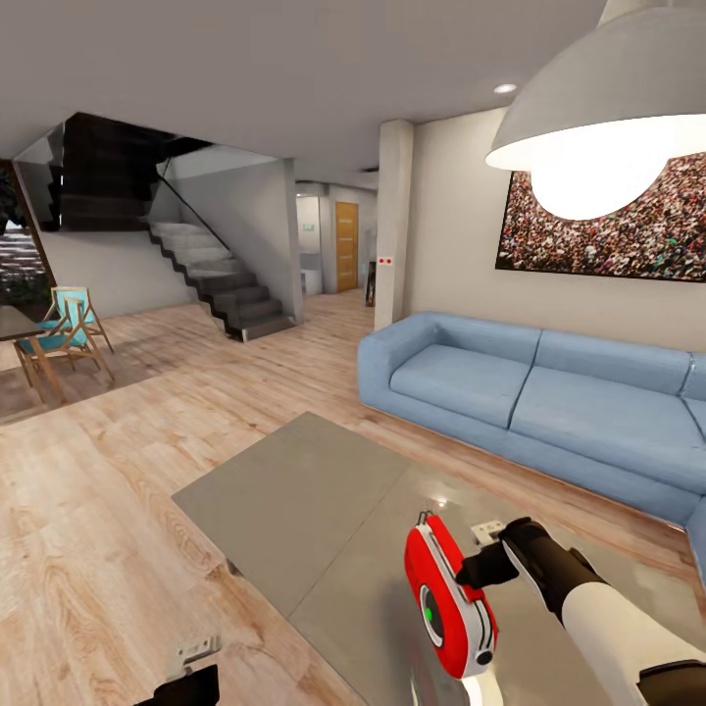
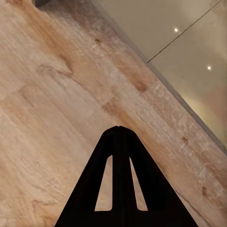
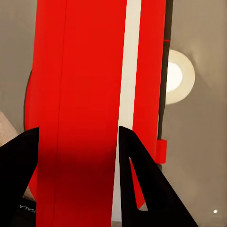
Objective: Turn on the radio receiver that's on the table in the living room.
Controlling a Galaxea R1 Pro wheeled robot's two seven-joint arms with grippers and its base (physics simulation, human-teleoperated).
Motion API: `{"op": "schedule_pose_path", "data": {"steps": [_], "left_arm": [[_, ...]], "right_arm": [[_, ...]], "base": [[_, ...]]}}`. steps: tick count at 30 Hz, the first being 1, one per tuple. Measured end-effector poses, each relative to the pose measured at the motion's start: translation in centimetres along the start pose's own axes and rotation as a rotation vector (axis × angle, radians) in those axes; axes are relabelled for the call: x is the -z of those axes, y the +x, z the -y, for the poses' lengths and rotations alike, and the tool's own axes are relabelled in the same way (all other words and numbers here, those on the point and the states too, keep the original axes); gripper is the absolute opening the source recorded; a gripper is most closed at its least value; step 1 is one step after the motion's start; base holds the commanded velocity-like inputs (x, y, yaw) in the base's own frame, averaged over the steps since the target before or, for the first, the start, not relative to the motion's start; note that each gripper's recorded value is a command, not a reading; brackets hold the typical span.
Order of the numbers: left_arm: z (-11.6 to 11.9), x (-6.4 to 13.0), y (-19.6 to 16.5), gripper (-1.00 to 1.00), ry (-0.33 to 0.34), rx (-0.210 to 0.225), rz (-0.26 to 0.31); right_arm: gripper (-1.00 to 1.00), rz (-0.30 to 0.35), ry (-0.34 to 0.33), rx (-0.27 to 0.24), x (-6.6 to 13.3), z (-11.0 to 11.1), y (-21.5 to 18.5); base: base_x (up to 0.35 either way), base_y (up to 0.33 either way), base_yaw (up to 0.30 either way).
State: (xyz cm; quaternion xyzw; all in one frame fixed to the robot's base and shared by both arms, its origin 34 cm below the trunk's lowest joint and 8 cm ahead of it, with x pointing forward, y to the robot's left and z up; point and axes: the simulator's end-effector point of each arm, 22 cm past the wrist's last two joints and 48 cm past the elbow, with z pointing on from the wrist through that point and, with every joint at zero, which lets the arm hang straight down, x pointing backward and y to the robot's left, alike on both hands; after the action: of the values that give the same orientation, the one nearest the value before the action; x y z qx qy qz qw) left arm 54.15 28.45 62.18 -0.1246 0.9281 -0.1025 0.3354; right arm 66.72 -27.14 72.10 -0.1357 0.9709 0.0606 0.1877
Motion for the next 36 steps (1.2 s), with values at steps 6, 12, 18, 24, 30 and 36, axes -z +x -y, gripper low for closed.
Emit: {"op": "schedule_pose_path", "data": {"steps": [6, 12, 18, 24, 30, 36], "left_arm": [[-0.1, 0.0, 0.0, -1.00, -0.001, 0.000, 0.000], [-0.1, 0.0, 0.0, -1.00, -0.001, -0.001, 0.000], [-0.1, 0.0, 0.0, -1.00, -0.001, -0.001, 0.000], [-0.1, 0.0, 0.0, -1.00, -0.001, -0.001, 0.000], [-0.2, -0.1, 0.1, -1.00, -0.002, -0.001, 0.002], [-0.4, -1.0, 0.7, -1.00, -0.004, -0.013, 0.024]], "right_arm": [[-1.00, -0.039, -0.016, -0.021, -0.7, -0.1, 1.7], [-1.00, -0.078, -0.024, -0.036, -1.3, -0.1, 3.6], [-1.00, -0.078, -0.024, -0.035, -1.4, -0.1, 3.7], [-1.00, -0.074, -0.024, -0.034, -1.4, -0.1, 3.6], [-1.00, -0.053, -0.018, -0.023, -1.6, 0.1, 3.2], [-1.00, -0.020, -0.012, -0.004, -2.6, 0.3, 3.0]], "base": [[0.000, 0.000, 0.000], [0.000, 0.000, 0.000], [0.000, 0.000, 0.000], [0.000, 0.000, 0.000], [0.000, 0.000, 0.000], [0.000, 0.000, 0.000]]}}
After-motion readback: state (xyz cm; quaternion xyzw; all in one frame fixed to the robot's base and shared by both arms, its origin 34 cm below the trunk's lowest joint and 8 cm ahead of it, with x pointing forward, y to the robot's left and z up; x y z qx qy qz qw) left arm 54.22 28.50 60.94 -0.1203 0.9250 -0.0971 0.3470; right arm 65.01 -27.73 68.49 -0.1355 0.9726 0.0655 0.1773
